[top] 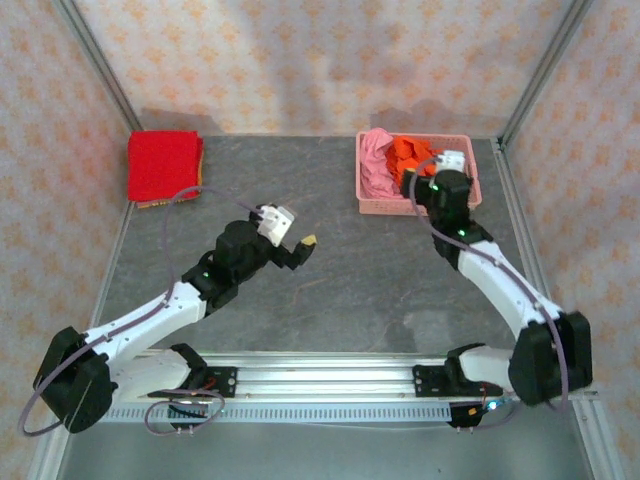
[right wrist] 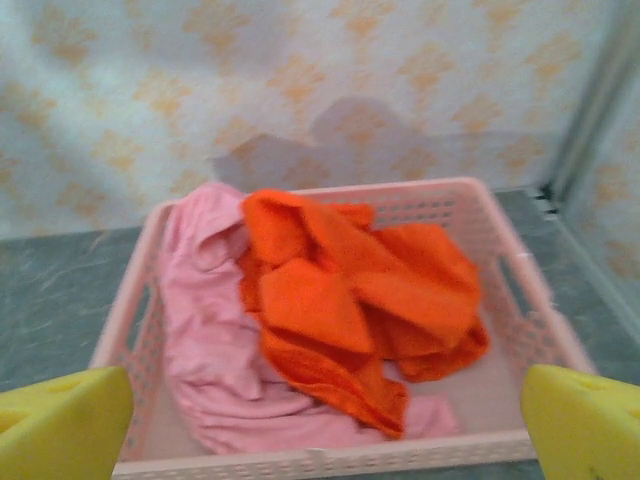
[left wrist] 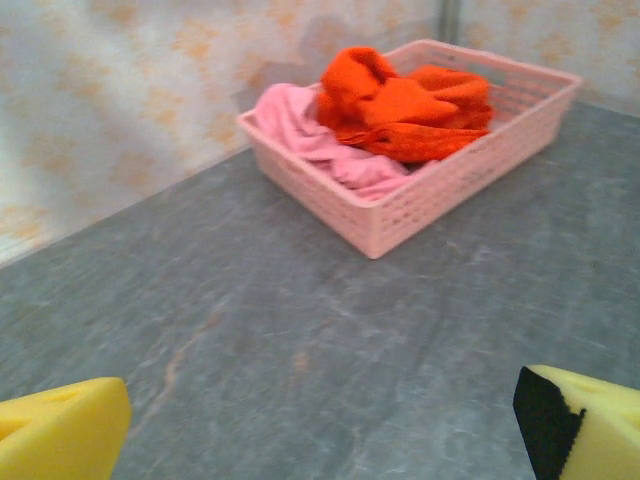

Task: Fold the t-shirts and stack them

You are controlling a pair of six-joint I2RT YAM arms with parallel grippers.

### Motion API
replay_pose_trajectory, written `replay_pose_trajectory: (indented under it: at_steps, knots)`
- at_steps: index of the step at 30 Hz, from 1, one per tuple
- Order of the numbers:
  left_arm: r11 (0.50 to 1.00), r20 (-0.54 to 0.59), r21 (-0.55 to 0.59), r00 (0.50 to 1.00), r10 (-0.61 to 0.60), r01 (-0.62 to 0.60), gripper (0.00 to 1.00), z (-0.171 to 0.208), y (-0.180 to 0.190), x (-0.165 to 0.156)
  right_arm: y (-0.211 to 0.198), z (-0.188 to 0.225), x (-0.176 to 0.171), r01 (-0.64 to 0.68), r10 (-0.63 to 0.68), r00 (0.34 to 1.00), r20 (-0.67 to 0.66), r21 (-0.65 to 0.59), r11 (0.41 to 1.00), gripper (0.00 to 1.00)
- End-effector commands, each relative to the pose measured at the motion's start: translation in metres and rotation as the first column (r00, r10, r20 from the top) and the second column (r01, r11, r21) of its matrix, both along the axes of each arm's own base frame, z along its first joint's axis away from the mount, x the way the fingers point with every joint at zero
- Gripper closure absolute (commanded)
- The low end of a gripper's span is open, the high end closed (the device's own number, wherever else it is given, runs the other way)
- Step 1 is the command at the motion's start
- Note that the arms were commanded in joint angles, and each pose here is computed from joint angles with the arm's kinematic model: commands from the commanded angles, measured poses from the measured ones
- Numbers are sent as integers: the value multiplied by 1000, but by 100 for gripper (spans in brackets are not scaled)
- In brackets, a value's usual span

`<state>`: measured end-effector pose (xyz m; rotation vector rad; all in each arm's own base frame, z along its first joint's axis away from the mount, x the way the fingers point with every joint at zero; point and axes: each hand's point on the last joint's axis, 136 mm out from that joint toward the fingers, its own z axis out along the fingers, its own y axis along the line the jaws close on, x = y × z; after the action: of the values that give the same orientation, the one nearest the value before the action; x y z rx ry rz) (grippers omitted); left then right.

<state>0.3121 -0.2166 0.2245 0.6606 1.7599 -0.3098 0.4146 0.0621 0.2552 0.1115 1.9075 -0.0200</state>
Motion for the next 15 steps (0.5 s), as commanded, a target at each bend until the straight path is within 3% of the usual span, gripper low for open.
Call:
replay_pose_trajectory:
  at_steps: [1,3,8,15]
  knots:
    - [996,-6,28,997,-80,80,0,2,-21,-9,21,-44,9,20,-26,972,-233,-31,999,1]
    - [995,-19,26,995,-95,95,0,-3,-27,-13,44,-55,24,-9,-5,955,-298,-45,999,0]
    - [994,-41,18,994,-105,106,0,-13,-34,-18,89,-100,53,-51,46,867,-496,3,999,11]
    - [993,-52,49,993,-107,110,0,-19,-34,-20,124,-135,84,-38,49,799,-600,30,999,36]
